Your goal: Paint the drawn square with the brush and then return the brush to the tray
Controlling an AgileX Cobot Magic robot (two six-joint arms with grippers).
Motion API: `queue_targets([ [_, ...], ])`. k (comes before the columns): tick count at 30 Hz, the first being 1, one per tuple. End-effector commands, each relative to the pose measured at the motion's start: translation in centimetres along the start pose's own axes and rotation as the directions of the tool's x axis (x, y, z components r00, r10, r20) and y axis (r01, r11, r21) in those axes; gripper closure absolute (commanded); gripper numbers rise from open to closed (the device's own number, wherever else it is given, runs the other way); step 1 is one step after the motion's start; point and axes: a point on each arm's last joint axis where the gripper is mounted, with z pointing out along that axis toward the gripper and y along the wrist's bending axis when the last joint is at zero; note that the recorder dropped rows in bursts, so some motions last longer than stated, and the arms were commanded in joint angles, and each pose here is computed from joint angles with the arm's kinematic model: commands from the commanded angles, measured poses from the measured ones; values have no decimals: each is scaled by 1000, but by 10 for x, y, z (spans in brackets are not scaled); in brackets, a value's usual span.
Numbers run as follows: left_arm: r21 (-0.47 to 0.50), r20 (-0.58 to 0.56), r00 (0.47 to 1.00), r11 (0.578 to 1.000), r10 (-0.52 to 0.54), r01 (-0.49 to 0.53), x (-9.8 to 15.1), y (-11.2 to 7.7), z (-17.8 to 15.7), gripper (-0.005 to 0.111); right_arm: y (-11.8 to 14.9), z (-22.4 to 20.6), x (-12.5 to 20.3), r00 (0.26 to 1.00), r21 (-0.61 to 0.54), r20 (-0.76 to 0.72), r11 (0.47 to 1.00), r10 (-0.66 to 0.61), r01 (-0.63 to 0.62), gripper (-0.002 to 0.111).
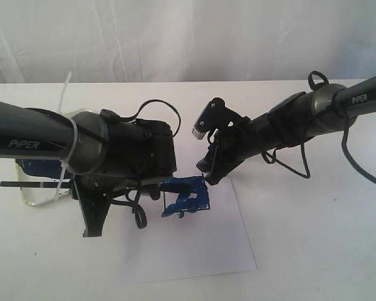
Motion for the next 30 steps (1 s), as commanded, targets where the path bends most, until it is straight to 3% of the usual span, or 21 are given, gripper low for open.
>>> queue_targets([
  [1, 28, 40, 999, 999, -36, 35, -3, 6, -12, 107, 0, 5, 9, 998, 11, -40, 999, -45, 46, 57],
  [10, 56, -29, 998, 997, 58, -56, -13, -5, 2, 107, 0, 5, 10, 998, 13, -42, 999, -44, 45, 57],
  [13, 15, -131, 989, 997, 73, -72, -4, 0, 2, 107, 0, 5, 10, 998, 18, -46, 999, -44, 45, 57],
  [21, -46, -79, 995, 996, 67, -71, 12, 15, -21, 107, 0, 5, 11, 998, 23, -47, 999, -44, 45, 57],
  [30, 20, -78, 992, 995, 101, -100, 9, 6, -17, 107, 0, 5, 11, 998, 23, -47, 999, -44, 45, 57],
])
